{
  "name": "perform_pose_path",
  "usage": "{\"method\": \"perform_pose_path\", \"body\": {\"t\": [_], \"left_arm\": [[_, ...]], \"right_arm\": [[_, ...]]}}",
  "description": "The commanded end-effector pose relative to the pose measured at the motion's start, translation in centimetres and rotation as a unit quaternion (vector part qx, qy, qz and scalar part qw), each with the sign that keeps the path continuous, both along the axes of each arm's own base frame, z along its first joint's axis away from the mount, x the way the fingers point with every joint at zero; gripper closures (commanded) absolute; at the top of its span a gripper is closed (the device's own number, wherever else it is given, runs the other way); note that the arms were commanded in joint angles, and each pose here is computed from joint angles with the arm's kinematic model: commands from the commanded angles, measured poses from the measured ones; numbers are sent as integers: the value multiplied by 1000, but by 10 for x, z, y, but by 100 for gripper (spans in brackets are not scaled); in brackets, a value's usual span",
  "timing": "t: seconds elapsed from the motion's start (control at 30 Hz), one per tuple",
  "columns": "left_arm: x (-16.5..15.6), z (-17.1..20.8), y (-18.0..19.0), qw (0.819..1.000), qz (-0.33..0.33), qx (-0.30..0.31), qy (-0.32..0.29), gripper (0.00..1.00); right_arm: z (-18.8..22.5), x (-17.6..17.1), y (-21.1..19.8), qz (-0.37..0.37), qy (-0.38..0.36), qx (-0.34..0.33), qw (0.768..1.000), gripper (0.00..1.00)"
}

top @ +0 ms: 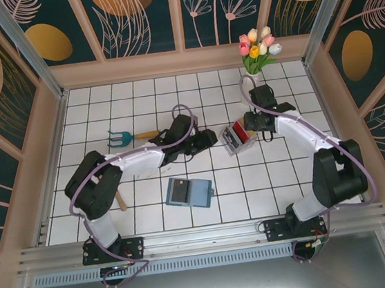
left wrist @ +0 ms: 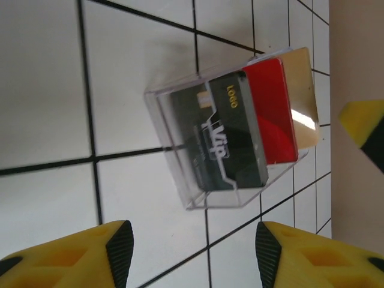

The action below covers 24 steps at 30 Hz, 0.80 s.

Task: Put the credit cards into the card holder
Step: Pick up the credit card from the storage box.

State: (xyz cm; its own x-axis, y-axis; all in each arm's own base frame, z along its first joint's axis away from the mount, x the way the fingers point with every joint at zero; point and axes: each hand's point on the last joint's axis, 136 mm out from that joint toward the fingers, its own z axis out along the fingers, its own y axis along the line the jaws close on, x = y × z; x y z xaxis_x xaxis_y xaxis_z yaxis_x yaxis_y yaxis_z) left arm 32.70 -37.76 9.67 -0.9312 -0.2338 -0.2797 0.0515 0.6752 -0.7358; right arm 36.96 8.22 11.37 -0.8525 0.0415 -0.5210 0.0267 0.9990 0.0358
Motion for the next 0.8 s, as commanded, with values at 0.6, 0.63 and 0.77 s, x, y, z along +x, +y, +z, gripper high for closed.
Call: {"method": "perform_pose_path", "body": {"t": [0.6, 0.63, 0.77], "left_arm": [[42, -42, -52, 999, -11, -8, 41, 36], [42, -44, -52, 999, -12, -7, 43, 36], [42, -55, -53, 999, -12, 0, 49, 36]], "right_arm": [[-21, 19, -10, -1, 23, -51, 998, 48], [-19, 19, -10, -1, 21, -50, 999, 48], [-15, 20, -10, 1, 20, -51, 999, 51]]}}
